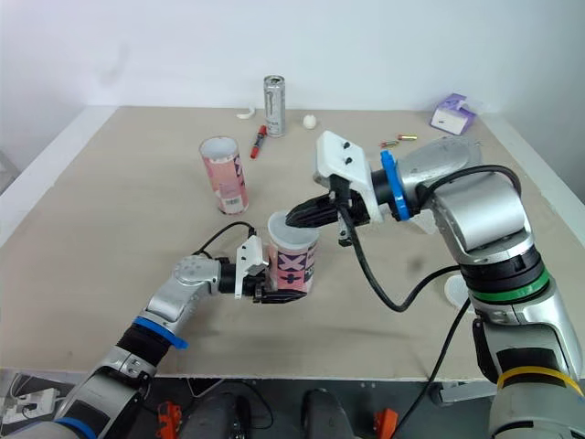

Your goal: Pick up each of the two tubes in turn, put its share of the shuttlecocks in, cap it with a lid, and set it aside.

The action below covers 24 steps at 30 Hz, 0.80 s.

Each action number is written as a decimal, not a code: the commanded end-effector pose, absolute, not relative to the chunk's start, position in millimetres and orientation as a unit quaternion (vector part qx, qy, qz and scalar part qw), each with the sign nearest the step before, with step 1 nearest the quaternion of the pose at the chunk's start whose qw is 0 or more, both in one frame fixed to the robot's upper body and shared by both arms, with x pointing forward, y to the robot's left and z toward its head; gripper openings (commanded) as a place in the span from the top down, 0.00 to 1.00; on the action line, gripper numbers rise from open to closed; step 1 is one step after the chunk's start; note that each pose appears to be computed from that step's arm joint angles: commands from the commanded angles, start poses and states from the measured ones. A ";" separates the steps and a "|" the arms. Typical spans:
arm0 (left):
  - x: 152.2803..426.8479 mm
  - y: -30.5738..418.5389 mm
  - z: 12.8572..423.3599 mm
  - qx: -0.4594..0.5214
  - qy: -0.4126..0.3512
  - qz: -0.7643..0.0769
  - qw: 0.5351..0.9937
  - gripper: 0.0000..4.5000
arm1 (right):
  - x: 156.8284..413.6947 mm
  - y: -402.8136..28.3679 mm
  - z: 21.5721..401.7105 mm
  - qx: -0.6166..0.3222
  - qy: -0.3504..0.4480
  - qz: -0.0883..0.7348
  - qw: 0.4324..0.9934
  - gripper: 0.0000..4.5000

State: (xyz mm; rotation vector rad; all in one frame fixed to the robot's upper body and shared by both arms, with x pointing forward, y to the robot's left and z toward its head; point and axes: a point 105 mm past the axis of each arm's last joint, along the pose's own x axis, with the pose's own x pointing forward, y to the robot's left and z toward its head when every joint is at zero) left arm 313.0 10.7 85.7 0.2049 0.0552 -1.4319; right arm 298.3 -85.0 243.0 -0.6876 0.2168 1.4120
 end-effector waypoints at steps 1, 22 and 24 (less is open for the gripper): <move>314.0 23.0 61.8 0.096 0.077 -0.636 0.762 0.33 | 292.6 -83.9 241.3 -0.348 0.102 0.638 0.679 1.00; 312.0 25.9 59.5 0.098 0.081 -0.630 0.766 0.33 | 293.5 -74.2 189.4 -0.457 0.143 0.656 0.583 1.00; 311.9 26.0 60.1 0.097 0.079 -0.630 0.766 0.33 | 294.2 -73.5 191.2 -0.451 0.139 0.658 0.588 1.00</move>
